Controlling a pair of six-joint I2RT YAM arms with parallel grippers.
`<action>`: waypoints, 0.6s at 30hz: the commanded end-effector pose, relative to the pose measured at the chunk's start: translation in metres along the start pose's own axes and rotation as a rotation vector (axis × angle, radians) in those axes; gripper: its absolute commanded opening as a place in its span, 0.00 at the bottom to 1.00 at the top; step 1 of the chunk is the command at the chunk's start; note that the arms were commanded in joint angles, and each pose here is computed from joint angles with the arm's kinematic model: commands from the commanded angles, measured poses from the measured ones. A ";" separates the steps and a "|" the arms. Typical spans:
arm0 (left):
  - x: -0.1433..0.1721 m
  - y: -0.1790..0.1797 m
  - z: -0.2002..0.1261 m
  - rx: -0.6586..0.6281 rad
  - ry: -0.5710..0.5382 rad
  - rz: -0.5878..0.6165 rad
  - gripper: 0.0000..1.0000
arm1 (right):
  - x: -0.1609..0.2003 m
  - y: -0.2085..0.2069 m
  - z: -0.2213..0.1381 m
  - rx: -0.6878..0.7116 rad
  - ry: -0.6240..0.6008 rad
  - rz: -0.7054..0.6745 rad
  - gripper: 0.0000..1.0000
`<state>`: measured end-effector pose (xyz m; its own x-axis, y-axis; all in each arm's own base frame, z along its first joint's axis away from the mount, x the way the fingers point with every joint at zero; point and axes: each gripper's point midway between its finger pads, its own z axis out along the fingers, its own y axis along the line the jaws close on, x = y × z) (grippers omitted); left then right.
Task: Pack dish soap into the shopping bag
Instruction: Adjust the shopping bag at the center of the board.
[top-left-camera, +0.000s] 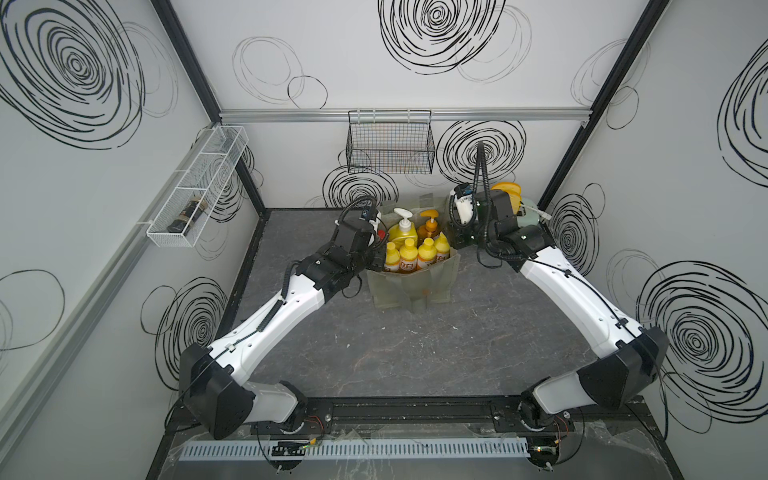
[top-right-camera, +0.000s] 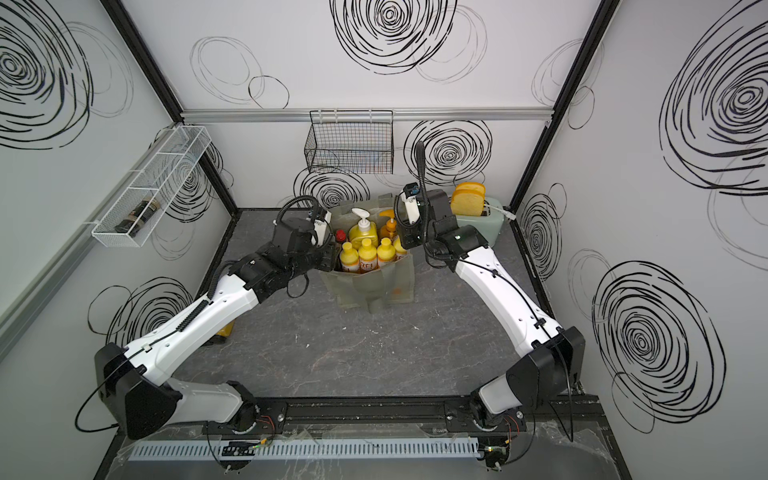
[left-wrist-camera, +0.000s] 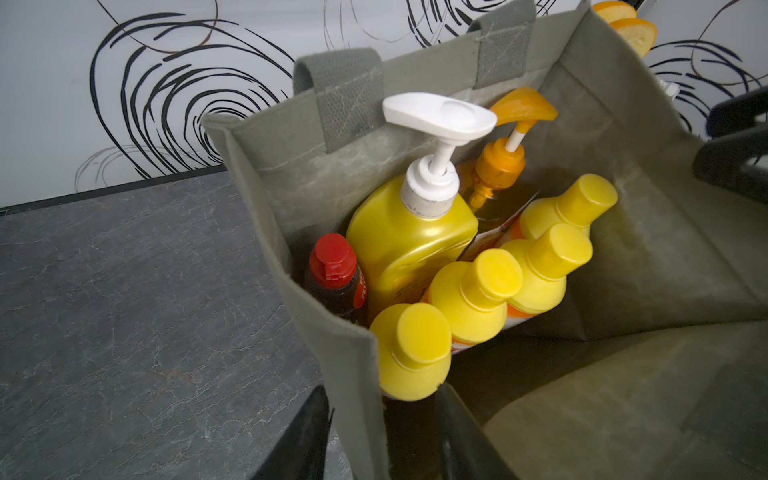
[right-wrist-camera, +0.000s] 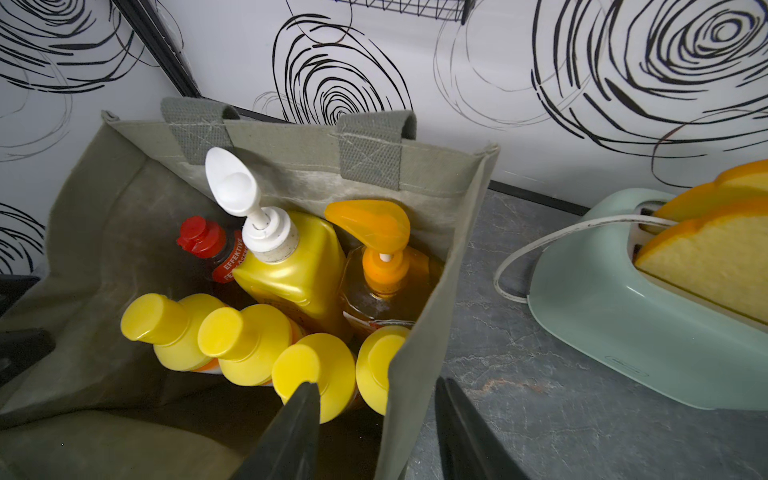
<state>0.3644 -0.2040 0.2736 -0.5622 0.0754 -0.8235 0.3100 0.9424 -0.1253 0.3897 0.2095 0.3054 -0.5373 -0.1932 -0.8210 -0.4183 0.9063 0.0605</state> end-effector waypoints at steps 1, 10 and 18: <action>-0.005 -0.002 -0.004 0.008 -0.020 0.010 0.41 | -0.001 -0.003 0.000 0.030 0.014 0.008 0.49; -0.005 -0.002 -0.005 0.000 -0.024 0.016 0.18 | 0.006 -0.002 0.008 0.022 0.053 0.007 0.26; -0.010 -0.002 -0.006 0.003 -0.048 0.009 0.00 | 0.003 -0.001 0.000 0.018 0.041 0.008 0.02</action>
<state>0.3643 -0.2040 0.2737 -0.5581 0.0847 -0.8254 0.3126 0.9429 -0.1146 0.3934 0.2080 0.2853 -0.5919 -0.2033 -0.7799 -0.3919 0.9182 0.0581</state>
